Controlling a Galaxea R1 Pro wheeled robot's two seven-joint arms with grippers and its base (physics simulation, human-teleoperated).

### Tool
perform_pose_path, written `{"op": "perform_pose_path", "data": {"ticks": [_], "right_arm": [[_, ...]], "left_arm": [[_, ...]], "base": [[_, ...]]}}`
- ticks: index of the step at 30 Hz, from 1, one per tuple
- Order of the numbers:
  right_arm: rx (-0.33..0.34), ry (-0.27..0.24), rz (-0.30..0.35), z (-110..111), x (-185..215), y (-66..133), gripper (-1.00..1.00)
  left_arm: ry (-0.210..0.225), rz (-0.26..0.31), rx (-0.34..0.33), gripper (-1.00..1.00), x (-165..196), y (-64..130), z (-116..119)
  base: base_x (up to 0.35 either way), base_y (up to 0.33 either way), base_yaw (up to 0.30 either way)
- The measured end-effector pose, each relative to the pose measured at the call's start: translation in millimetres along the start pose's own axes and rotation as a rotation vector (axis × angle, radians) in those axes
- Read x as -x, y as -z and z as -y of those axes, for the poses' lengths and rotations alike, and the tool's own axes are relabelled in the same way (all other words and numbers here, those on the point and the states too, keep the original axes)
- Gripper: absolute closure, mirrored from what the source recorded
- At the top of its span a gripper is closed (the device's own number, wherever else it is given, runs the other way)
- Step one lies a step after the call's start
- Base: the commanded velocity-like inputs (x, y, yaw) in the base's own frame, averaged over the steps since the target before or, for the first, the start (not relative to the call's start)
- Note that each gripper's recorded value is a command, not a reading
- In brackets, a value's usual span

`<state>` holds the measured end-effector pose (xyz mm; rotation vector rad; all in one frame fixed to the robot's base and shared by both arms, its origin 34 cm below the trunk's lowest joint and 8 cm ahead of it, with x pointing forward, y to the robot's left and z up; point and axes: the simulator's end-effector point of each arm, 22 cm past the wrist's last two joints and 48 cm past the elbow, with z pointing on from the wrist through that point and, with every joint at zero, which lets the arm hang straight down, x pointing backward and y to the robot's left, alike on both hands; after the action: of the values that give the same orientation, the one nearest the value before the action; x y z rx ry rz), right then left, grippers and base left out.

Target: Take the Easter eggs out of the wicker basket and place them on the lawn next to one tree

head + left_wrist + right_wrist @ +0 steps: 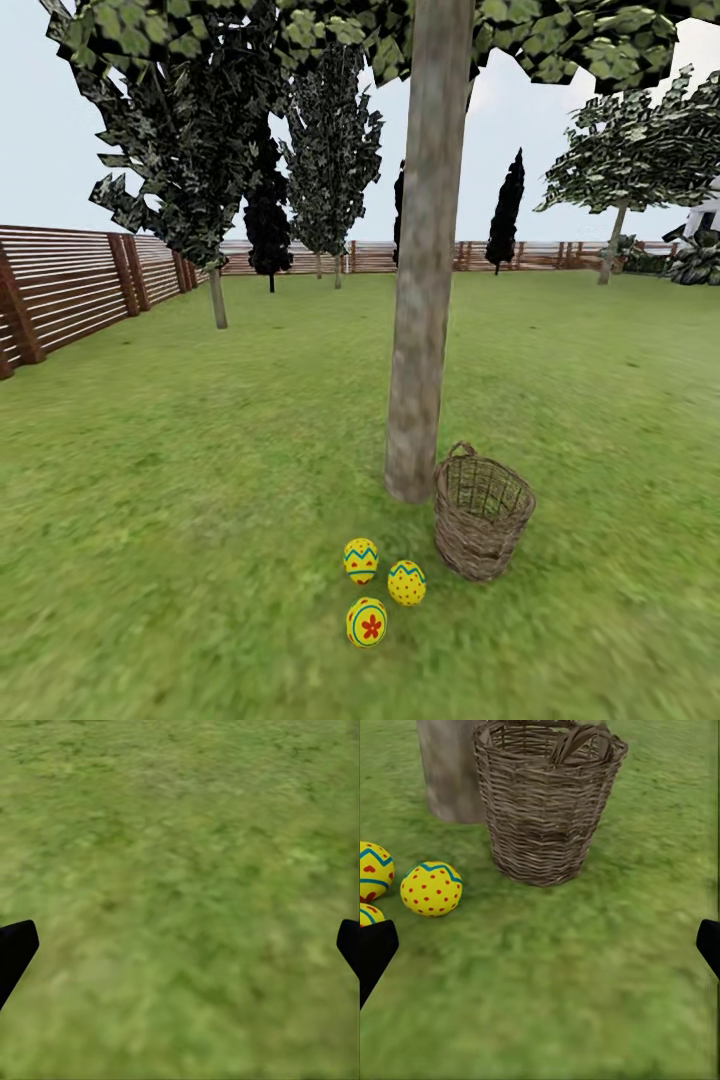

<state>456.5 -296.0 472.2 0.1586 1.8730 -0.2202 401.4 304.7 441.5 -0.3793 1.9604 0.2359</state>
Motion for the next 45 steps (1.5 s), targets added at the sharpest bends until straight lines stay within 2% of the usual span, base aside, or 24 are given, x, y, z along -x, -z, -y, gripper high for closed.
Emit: {"op": "perform_pose_path", "data": {"ticks": [20,37,41,45], "right_arm": [[0.020,0.033,-0.018,10,32,5.9,-1.00],[0.017,0.048,-0.057,17,52,14.5,-1.00],[0.018,0.053,-0.083,16,53,16.8,-1.00],[0.018,0.052,-0.076,16,63,17.6,-1.00]], "left_arm": [[-0.011,-0.038,0.006,-1.00,28,13.0,-1],[-0.021,-0.068,0.010,-1.00,49,26.1,-2],[-0.028,-0.109,0.013,-1.00,47,29.8,-2],[-0.027,-0.110,0.012,-1.00,54,31.8,-1]], "base": [[0.000,0.000,-0.001],[0.000,0.000,-0.081],[0.000,0.000,-0.016],[0.000,0.000,0.000]]}}
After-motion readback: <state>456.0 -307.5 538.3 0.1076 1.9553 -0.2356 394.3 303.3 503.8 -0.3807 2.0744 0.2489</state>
